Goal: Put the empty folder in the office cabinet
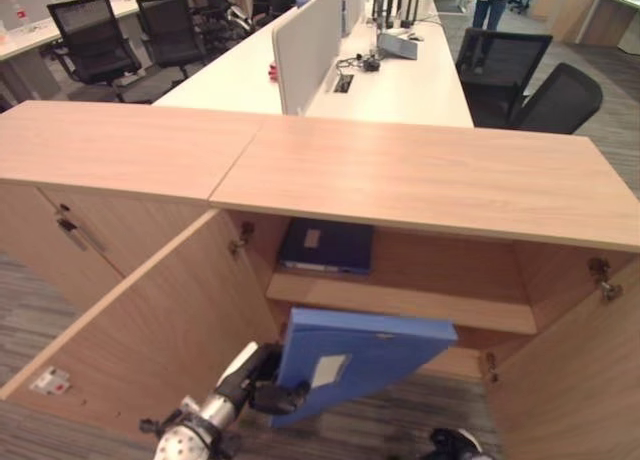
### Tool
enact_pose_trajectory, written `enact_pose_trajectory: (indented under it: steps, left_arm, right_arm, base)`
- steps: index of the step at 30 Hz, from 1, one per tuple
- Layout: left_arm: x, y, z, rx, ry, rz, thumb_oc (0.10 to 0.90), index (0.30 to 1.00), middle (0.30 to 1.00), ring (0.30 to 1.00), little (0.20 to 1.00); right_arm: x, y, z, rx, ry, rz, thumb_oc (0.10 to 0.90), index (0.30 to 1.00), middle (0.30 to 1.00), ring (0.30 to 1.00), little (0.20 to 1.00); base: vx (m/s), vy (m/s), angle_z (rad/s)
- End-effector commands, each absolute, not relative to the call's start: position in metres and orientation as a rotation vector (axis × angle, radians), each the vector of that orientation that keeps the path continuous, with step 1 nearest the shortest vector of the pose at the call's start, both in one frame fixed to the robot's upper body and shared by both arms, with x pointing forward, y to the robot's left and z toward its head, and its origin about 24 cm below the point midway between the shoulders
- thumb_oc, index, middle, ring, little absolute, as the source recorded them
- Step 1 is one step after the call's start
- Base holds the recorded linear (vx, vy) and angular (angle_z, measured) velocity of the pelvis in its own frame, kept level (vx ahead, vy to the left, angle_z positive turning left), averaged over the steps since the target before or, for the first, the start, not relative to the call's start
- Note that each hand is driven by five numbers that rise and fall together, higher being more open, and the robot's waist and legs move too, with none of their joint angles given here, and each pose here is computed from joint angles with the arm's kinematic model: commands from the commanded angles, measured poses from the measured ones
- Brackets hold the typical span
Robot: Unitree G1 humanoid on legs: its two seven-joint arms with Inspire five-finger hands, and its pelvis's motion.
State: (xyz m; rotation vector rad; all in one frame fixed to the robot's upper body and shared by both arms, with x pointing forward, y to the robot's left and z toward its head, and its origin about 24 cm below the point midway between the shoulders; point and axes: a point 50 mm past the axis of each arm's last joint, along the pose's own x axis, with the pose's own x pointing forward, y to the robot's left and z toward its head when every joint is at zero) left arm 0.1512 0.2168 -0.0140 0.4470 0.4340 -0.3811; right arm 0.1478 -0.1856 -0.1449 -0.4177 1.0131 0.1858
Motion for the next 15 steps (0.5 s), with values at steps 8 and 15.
enact_pose_trajectory:
  steps: [8, 15]
  left_arm:
    - [0.183, 0.209, 0.058, 0.509, 0.017, -0.392, 0.400, 0.300, 0.300, 0.300, 0.300]
    - [0.183, 0.214, 0.062, 0.547, 0.002, -0.360, 0.400, 0.300, 0.300, 0.300, 0.300]
  right_arm:
    - [0.250, -0.169, -0.030, -0.698, 0.252, 0.297, 0.800, 0.900, 0.900, 0.900, 0.900]
    - [0.251, -0.172, -0.017, -0.744, 0.191, 0.294, 0.800, 0.900, 0.900, 0.900, 0.900]
  base:
    - [0.00, 0.000, 0.00]
    - [0.00, 0.000, 0.00]
